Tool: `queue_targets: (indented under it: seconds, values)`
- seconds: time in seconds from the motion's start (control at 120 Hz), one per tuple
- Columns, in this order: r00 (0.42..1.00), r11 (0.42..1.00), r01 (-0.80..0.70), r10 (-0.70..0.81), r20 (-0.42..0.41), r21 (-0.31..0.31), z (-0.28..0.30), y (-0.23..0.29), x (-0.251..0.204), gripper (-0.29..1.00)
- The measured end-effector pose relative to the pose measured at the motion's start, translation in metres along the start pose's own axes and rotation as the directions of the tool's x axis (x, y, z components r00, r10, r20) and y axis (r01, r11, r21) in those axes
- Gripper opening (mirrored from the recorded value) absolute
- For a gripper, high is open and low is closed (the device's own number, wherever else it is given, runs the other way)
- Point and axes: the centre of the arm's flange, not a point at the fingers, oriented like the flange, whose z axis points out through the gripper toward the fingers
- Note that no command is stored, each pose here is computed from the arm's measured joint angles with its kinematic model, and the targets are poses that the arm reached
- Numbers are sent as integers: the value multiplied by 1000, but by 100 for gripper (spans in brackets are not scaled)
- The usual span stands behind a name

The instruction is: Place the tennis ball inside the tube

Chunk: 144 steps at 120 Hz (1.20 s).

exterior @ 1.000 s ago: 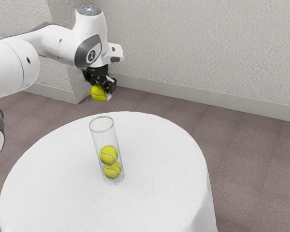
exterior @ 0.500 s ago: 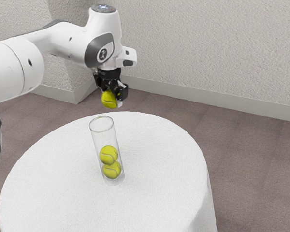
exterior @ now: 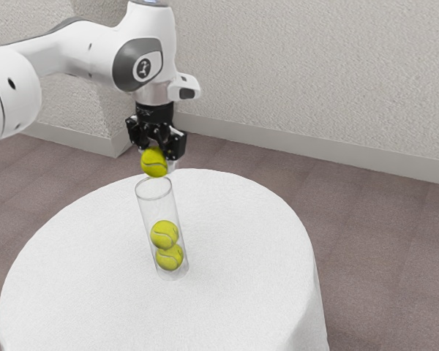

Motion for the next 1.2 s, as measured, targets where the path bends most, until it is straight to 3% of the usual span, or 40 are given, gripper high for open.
queue_targets:
  seconds: [0.55,0.783,1.033,1.083,1.2]
  values:
    - [970,978,209,-205,127,-18,-5,2,-26,37]
    - [956,964,265,-261,135,-13,-5,-6,-25,38]
    - [954,960,278,-275,121,-14,-11,-6,-24,60]
    - [956,958,286,-283,78,-28,-30,-22,-21,62]
    - [942,937,331,-335,-20,-110,-63,-119,-37,65]
